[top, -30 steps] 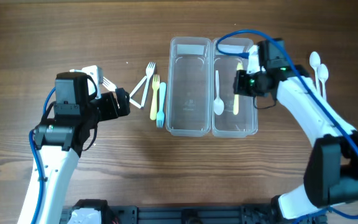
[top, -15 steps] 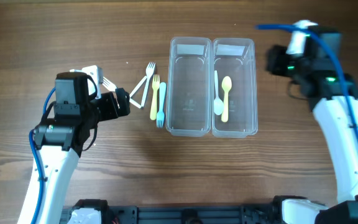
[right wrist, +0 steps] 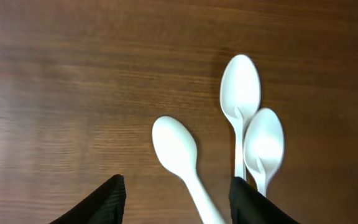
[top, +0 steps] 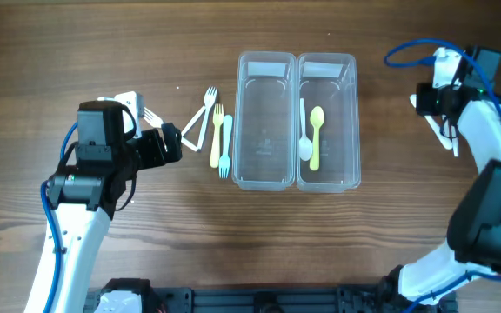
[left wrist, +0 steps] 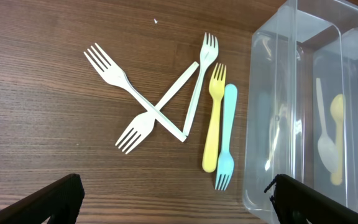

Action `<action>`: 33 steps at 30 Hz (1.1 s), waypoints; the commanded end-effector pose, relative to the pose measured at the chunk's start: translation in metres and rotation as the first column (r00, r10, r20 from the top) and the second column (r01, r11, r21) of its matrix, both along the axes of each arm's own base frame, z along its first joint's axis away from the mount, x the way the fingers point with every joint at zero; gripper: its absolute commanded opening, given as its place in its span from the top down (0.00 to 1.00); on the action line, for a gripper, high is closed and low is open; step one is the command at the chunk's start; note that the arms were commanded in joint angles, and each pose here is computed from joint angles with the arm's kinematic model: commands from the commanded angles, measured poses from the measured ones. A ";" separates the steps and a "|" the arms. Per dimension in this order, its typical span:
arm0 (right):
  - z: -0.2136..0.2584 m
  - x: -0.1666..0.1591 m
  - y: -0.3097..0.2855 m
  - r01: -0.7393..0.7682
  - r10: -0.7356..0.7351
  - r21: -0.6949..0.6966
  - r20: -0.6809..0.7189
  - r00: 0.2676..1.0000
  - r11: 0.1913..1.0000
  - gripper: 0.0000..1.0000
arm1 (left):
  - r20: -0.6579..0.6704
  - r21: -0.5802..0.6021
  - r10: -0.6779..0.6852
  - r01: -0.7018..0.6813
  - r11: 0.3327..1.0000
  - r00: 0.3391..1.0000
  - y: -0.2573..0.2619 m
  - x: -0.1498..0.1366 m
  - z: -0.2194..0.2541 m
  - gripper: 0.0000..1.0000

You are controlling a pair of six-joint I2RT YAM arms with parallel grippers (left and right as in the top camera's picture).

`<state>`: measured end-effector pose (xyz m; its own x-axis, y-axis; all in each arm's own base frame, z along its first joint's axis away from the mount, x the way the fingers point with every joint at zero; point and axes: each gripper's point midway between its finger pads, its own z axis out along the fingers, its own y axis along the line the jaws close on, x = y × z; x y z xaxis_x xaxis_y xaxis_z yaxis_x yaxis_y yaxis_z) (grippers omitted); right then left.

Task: Pack container
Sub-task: 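Grasp another white spoon with the right gripper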

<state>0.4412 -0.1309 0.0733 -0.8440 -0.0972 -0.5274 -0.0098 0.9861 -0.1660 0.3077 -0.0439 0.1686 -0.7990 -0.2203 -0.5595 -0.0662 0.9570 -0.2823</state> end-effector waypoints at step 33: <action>-0.096 -0.086 0.013 0.495 -0.357 0.229 -0.456 0.815 0.838 0.72 | 0.005 0.003 -0.009 0.009 1.000 1.000 0.001 0.001 0.005 0.00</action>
